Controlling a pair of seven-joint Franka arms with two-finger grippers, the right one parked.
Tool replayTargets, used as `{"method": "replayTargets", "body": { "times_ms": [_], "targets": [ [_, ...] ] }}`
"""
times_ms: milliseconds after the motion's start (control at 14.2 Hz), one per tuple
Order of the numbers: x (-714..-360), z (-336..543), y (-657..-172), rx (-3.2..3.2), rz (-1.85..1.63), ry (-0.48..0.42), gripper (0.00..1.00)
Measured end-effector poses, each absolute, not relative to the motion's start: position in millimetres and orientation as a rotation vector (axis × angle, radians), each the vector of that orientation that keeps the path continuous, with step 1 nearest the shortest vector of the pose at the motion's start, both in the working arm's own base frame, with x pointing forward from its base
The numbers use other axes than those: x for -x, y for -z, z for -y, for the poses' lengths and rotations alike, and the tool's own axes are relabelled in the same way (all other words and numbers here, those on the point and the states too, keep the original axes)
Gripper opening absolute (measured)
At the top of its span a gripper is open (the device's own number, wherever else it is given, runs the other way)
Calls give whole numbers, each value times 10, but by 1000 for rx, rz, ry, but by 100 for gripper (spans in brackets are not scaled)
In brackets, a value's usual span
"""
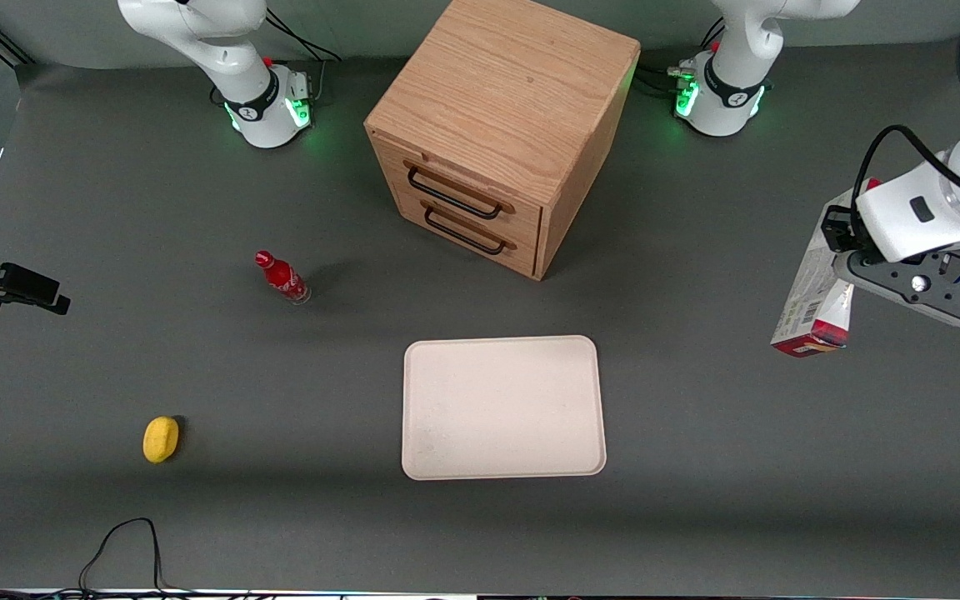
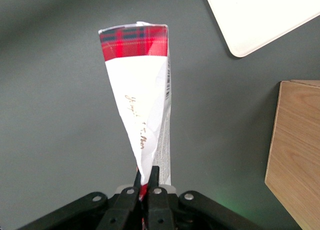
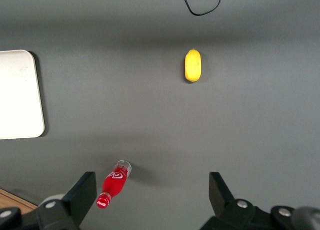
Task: Place red cookie box on tray
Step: 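Carry the held box over the white tray with the left gripper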
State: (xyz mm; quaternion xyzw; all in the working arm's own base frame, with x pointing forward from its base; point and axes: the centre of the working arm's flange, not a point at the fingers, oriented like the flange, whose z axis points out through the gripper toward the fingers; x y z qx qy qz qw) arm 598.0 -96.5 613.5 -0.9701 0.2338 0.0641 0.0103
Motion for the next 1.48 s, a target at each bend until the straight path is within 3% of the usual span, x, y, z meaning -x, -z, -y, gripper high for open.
{"method": "replayTargets", "body": {
  "times_ms": [212, 495, 707, 1201, 1484],
  "targets": [
    [-6095, 997, -6124, 3033, -711, -170, 2],
    [-6296, 1324, -6114, 3127, -417, -35, 2],
    [-6340, 1844, -5965, 3178, -217, 8, 2],
    [-6232, 3364, -5498, 3210, 229, 1, 2],
    [-6200, 3594, -5328, 3190, 268, -14, 2]
  ]
}}
